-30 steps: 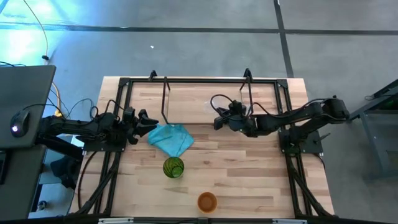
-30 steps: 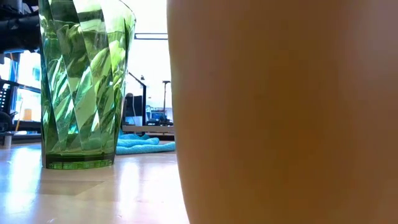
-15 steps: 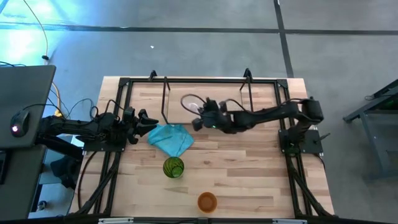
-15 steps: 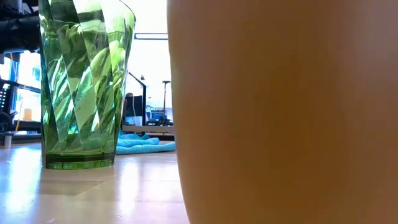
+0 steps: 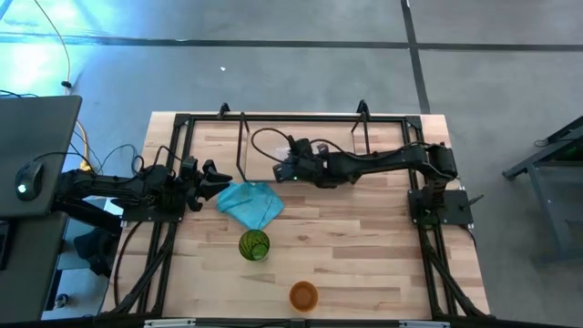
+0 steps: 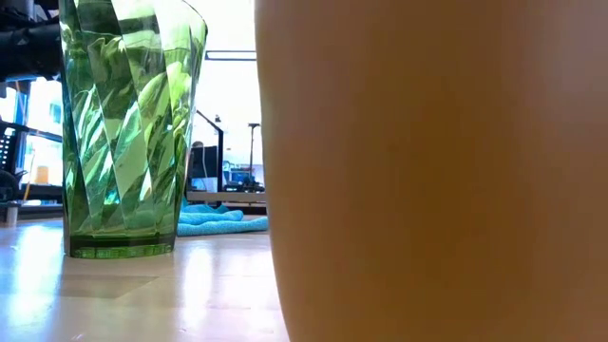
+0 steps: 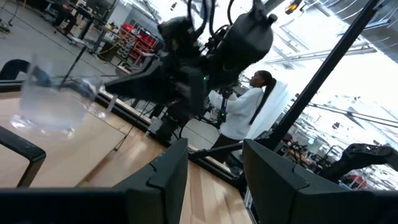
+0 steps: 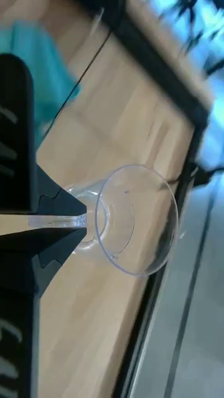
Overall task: Stack small to large cups/mugs on shelf
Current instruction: Put the transparent mug on the shelf
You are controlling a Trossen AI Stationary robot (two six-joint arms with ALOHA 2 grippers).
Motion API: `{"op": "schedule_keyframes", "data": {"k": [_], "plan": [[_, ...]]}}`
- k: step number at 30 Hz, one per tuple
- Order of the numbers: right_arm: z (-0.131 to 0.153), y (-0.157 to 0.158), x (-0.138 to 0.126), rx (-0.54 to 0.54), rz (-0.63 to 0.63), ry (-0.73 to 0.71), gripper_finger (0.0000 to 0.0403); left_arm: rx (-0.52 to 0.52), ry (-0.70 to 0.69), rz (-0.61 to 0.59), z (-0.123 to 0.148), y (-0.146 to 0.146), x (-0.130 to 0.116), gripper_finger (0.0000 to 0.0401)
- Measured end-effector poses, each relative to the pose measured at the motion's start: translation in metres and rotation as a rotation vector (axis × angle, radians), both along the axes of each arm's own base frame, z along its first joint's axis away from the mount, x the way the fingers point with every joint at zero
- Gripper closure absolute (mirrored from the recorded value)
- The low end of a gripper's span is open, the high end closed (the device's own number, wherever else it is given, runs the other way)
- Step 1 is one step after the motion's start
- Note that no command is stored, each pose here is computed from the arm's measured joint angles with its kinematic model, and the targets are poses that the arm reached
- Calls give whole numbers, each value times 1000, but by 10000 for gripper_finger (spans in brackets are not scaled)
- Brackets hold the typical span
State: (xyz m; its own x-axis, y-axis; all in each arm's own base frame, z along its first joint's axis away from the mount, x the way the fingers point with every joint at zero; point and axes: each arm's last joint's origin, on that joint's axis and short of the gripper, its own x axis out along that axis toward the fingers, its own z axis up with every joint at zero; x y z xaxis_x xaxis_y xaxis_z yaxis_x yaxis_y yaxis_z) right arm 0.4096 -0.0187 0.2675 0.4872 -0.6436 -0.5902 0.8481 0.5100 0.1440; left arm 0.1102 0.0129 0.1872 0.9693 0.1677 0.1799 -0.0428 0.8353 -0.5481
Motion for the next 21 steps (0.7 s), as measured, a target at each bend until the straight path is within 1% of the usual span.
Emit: {"op": "schedule_keyframes", "data": {"k": [4,6,16,21], "plan": [[-8,-1,-11,15,-78,88,402,1,1,0,0,0,0,258],[-10,-1,-15,23,-108,110,402,1,1,0,0,0,0,258],[-14,1,-26,67,-215,131,402,-2,0,-1,0,0,0,258],[-16,5,-31,53,-267,141,402,-1,1,0,0,0,0,258]]}}
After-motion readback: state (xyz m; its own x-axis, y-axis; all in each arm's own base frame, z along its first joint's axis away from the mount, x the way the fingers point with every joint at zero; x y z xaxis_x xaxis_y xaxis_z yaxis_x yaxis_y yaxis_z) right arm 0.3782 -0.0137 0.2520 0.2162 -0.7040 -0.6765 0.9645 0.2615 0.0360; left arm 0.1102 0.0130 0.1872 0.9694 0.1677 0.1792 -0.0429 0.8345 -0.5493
